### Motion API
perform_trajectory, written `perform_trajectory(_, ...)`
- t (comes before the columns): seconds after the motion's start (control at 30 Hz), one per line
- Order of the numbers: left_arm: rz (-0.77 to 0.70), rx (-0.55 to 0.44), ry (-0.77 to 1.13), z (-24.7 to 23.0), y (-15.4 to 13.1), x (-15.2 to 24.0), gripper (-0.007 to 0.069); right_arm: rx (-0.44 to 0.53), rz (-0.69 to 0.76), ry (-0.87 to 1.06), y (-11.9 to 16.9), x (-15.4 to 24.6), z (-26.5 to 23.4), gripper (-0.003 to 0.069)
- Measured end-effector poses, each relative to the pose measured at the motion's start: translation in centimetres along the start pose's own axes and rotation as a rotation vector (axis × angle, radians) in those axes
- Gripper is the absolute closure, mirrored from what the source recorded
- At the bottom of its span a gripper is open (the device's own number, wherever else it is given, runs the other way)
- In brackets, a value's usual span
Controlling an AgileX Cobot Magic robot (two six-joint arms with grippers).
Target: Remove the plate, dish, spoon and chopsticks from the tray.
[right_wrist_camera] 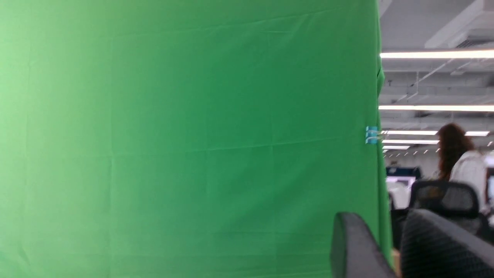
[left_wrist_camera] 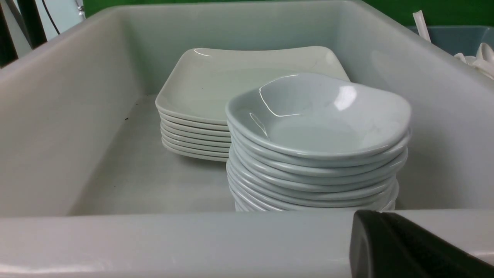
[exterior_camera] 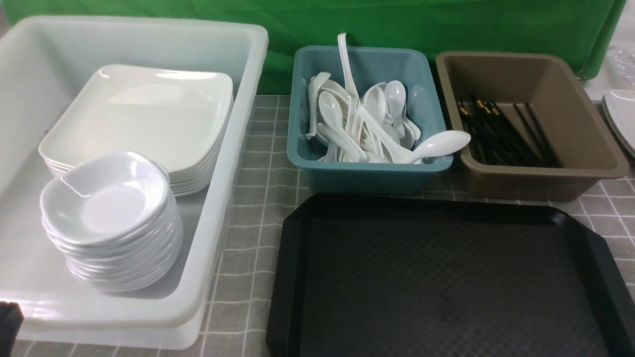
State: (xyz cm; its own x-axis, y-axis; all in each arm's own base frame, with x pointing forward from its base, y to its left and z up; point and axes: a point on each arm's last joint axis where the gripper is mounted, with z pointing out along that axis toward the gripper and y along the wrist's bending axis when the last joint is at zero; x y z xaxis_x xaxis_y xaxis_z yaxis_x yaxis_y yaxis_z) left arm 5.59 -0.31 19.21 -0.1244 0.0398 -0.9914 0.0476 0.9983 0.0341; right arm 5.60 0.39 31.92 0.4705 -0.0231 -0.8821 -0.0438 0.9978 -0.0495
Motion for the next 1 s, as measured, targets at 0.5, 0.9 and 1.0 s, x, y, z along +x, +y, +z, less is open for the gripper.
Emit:
perform_trajectory(0.5, 0.006, 0.0, 0.0, 0.0, 0.0, 0.0, 0.0623, -0.027, -0.068, 0.302, 0.2, 3.6, -0.7, 0.0422)
perform_trajectory(0.9, 0.035, -0.001, 0.0, 0.0, 0.0, 0.0, 0.0623, -0.079, -0.089, 0.784, 0.7, 12.5, -5.7, 0.0422)
perform_trajectory(1.0, 0.04, -0.001, 0.0, 0.0, 0.0, 0.0, 0.0623, -0.071, -0.082, 0.802, 0.7, 12.6, -6.6, 0.0421)
